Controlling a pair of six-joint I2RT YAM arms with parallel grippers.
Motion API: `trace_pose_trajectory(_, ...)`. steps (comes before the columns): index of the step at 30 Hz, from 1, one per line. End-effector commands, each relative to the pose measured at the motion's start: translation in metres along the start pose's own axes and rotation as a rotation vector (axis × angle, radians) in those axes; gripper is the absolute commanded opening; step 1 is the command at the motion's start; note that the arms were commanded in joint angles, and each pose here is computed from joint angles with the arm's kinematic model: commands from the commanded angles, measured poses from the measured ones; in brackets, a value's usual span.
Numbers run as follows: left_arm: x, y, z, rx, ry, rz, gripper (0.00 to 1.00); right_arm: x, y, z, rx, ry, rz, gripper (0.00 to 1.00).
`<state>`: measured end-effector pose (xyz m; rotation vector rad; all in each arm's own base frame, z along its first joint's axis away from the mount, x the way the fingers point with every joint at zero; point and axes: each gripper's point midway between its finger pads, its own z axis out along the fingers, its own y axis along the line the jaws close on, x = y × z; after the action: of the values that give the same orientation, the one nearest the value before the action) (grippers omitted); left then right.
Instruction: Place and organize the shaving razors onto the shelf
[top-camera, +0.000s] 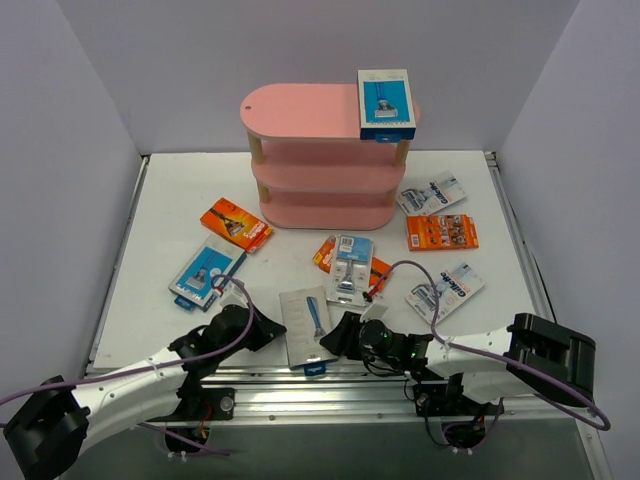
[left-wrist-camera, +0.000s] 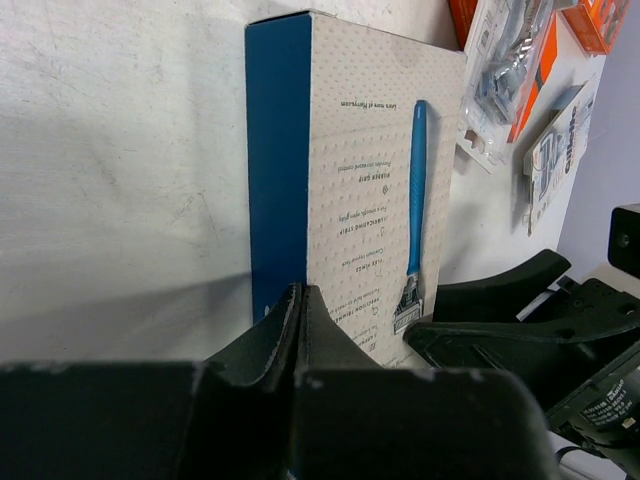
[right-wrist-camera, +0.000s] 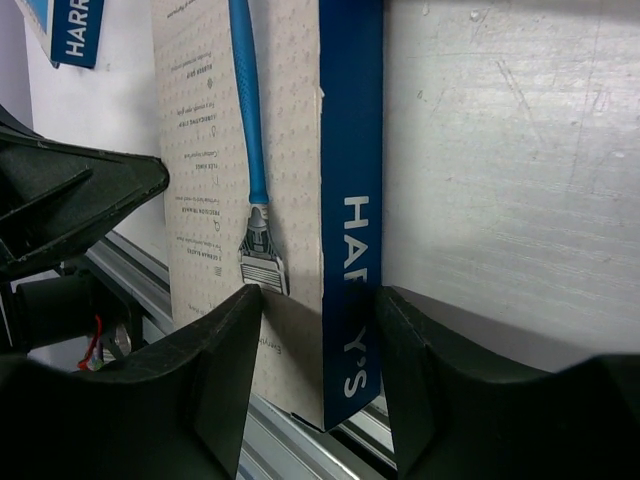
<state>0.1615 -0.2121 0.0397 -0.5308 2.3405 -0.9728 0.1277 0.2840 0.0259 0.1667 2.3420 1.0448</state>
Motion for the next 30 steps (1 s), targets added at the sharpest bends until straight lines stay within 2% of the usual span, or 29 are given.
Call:
trace_pose_trajectory(1, 0.028, 0.081, -0.006, -0.273, 0.092, 0.069, 0.02, -0.010, 0.059, -0.004, -0.144, -0.014, -0.006, 0.43)
trace_pose_trajectory(12, 0.031, 0.079, -0.001, -0.276, 0.095, 0.111, 0.02, -0.012, 0.118, -0.014, -0.277, -0.031, -0.058, 0.39)
trace_pose_trajectory(17, 0.029, 0.078, -0.001, -0.272, 0.088, 0.110, 0.02, -0.019, 0.131, -0.017, -0.276, -0.064, -0.078, 0.39)
trace_pose_trajectory(23, 0.029, 0.077, -0.002, -0.267, 0.086, 0.110, 0.11, -0.025, 0.138, -0.013, -0.258, -0.084, -0.097, 0.41)
trace_pose_trajectory(30, 0.031, 0.074, -0.002, -0.256, 0.094, 0.108, 0.13, -0.030, 0.148, 0.006, -0.230, -0.098, -0.129, 0.42)
